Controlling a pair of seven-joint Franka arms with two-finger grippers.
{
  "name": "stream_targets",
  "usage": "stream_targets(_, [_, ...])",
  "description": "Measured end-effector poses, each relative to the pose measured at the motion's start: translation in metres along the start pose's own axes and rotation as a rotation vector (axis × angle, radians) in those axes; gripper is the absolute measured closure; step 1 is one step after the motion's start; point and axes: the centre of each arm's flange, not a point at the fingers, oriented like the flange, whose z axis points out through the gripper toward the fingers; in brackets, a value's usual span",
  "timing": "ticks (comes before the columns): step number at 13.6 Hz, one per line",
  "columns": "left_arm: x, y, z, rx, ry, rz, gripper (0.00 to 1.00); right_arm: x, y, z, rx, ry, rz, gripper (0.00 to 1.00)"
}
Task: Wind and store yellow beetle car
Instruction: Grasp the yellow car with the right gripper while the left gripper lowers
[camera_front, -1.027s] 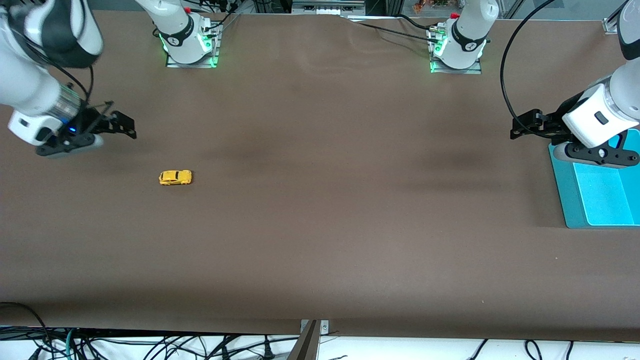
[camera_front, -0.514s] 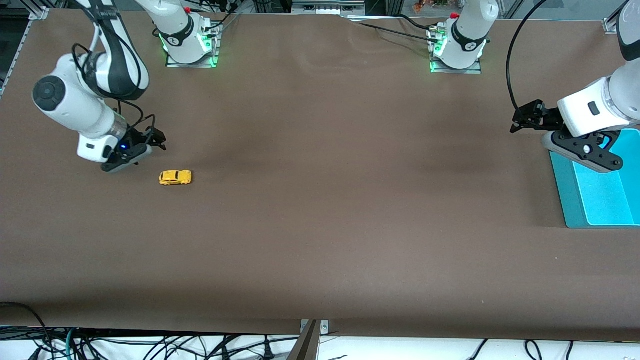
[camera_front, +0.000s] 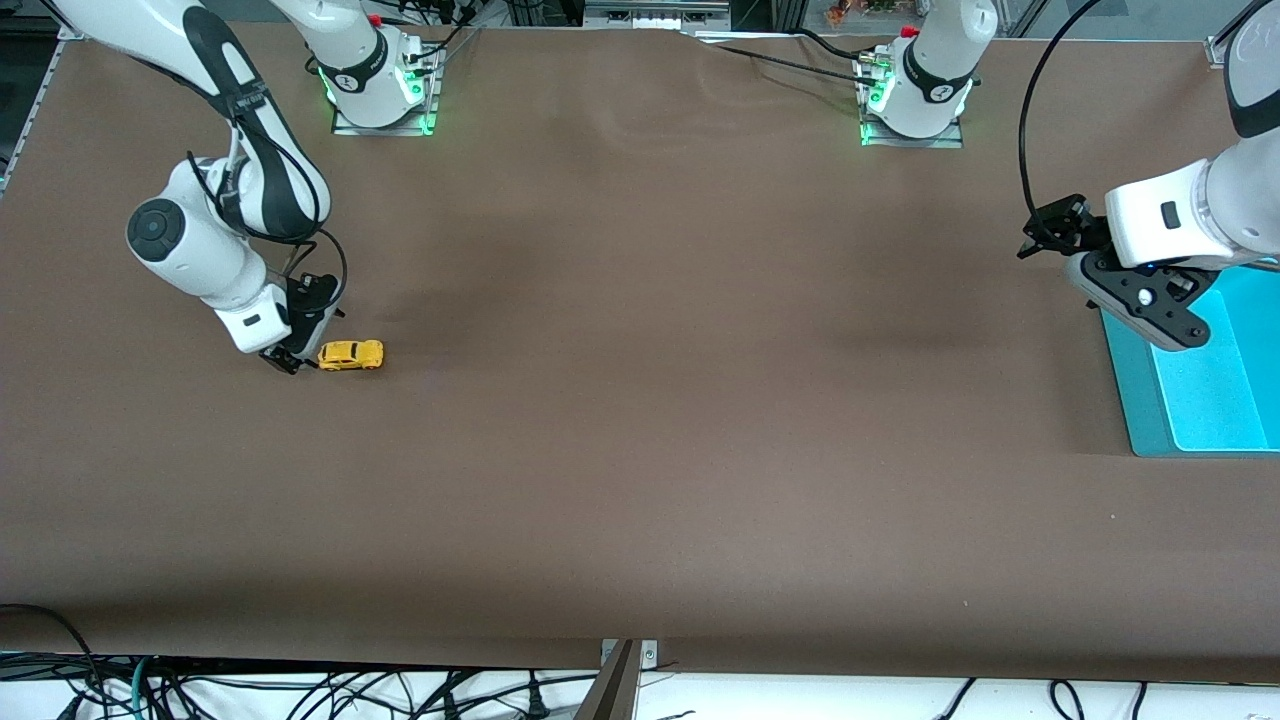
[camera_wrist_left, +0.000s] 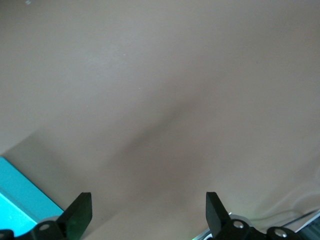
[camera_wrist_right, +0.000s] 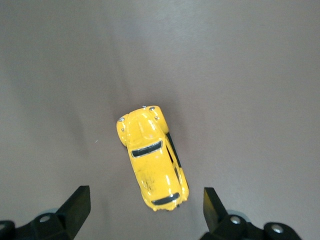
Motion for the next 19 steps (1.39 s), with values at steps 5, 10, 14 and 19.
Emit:
stream_targets(5, [0.005, -0.008, 0.014, -0.018, -0.019, 0.163, 0.00, 0.006, -0.003, 0.024, -0.007, 0.011, -0.108, 0.00])
stream_targets(10, [0.009, -0.013, 0.025, -0.034, -0.033, 0.304, 0.00, 0.016, -0.005, 0.028, -0.013, 0.019, -0.130, 0.42])
stream_targets(14, [0.012, -0.016, 0.031, -0.043, -0.039, 0.359, 0.00, 0.027, -0.007, 0.027, -0.015, 0.022, -0.165, 0.55])
stream_targets(19, [0.016, -0.020, 0.041, -0.058, -0.050, 0.444, 0.00, 0.066, -0.016, 0.022, -0.029, 0.022, -0.288, 0.55])
